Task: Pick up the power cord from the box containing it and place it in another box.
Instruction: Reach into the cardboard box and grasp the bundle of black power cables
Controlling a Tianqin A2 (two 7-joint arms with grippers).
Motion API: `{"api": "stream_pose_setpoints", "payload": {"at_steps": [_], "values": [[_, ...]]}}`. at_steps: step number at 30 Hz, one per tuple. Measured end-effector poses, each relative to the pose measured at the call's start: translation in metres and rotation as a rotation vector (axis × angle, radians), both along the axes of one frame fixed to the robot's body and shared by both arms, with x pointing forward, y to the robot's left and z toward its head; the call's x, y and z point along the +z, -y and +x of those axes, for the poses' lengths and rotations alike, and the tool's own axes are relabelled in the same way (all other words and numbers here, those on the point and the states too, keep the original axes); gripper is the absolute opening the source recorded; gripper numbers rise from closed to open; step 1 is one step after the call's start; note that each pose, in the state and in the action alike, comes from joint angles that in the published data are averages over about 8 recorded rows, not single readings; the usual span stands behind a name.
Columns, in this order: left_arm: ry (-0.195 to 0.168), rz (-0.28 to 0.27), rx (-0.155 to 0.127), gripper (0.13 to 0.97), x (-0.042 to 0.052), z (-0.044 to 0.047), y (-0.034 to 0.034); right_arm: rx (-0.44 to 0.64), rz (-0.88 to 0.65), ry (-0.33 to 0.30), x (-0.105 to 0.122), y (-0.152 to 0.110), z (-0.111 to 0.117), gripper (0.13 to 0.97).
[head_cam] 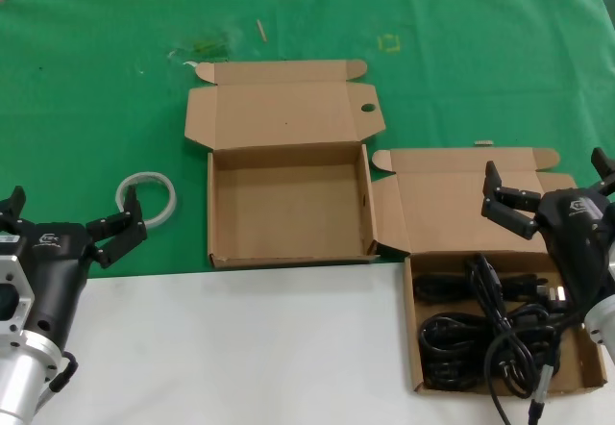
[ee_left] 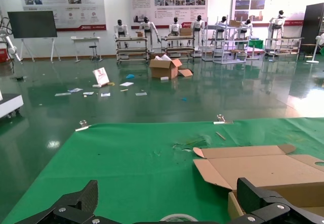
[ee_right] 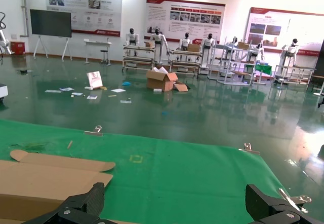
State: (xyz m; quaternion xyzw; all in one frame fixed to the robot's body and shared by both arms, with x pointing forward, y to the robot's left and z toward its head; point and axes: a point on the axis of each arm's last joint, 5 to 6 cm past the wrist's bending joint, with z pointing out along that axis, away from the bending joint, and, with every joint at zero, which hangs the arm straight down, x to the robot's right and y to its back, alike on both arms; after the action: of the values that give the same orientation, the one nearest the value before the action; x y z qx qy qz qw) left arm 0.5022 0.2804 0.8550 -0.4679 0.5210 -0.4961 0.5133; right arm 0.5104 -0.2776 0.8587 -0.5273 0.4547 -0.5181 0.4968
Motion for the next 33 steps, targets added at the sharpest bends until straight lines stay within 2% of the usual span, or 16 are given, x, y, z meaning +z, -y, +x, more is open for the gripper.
{"api": "stream_pose_setpoints", "payload": {"at_steps": [13,19,22,29,33], "values": [[0.000,0.000,0.000,0.966,0.0000,0.0000,0.0000,0.002,0.000,0.005,0.003,-0.001,-0.001,0.966],[0.000,0.000,0.000,0.958,0.0000,0.0000,0.0000,0.034,0.023,-0.001,0.014,-0.002,-0.016,0.966],[0.000,0.000,0.000,0.953,0.0000,0.0000,0.0000,0.060,0.062,-0.051,0.014,0.000,-0.033,0.966],[0.000,0.000,0.000,0.897,0.0000,0.0000,0.0000,0.074,0.180,-0.271,-0.005,0.016,-0.083,0.966],[0.000,0.000,0.000,0.860,0.0000,0.0000,0.0000,0.064,0.214,-0.374,-0.018,0.027,-0.101,0.965]]}}
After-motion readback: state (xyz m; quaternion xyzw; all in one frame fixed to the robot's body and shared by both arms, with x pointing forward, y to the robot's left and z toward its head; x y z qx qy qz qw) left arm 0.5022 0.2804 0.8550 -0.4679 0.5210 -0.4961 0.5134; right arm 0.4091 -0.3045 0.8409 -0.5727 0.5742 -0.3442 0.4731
